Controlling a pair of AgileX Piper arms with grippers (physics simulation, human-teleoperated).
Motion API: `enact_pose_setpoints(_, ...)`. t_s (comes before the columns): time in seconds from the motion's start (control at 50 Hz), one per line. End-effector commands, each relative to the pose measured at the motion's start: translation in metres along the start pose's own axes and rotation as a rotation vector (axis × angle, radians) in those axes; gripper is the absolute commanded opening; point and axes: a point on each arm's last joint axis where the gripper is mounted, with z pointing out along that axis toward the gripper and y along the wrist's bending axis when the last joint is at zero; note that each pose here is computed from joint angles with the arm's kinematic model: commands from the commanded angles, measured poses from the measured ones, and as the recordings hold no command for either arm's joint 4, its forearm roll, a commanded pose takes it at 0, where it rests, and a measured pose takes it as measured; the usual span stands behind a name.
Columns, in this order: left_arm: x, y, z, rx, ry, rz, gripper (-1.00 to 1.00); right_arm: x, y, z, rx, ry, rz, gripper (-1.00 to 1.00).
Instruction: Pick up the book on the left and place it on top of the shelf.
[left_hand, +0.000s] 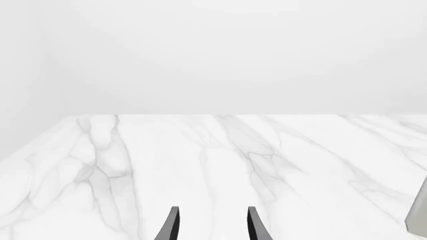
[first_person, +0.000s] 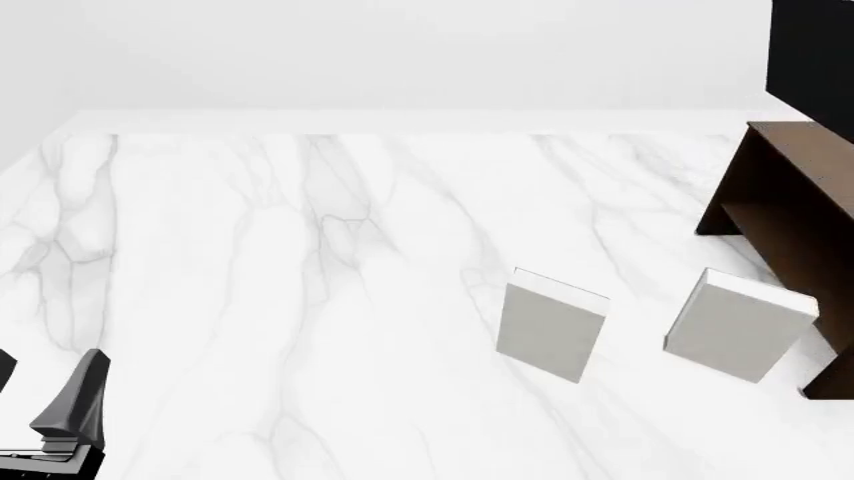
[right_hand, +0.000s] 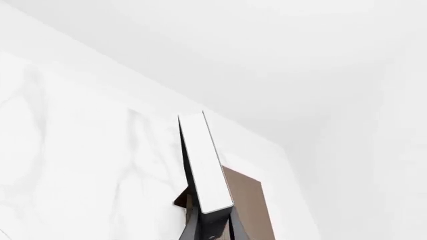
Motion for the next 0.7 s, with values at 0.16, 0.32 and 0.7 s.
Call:
enact_pose_setpoints(0.16,0.0,0.0,0.0,0.0,0.0,0.0,1.0,0.002,-0.016,0.003,0.098,0.016,-0.023,-1.0)
enact_pose_setpoints(0.32,0.0,0.0,0.0,0.0,0.0,0.0,1.0,0.007,-0.019,0.007,0.121,0.034,-0.029,-1.0)
enact_pose_setpoints(0.7,0.0,0.0,0.0,0.0,0.0,0.0,1.0,0.019,-0.026,0.013,0.171,0.081,-0.049,-1.0)
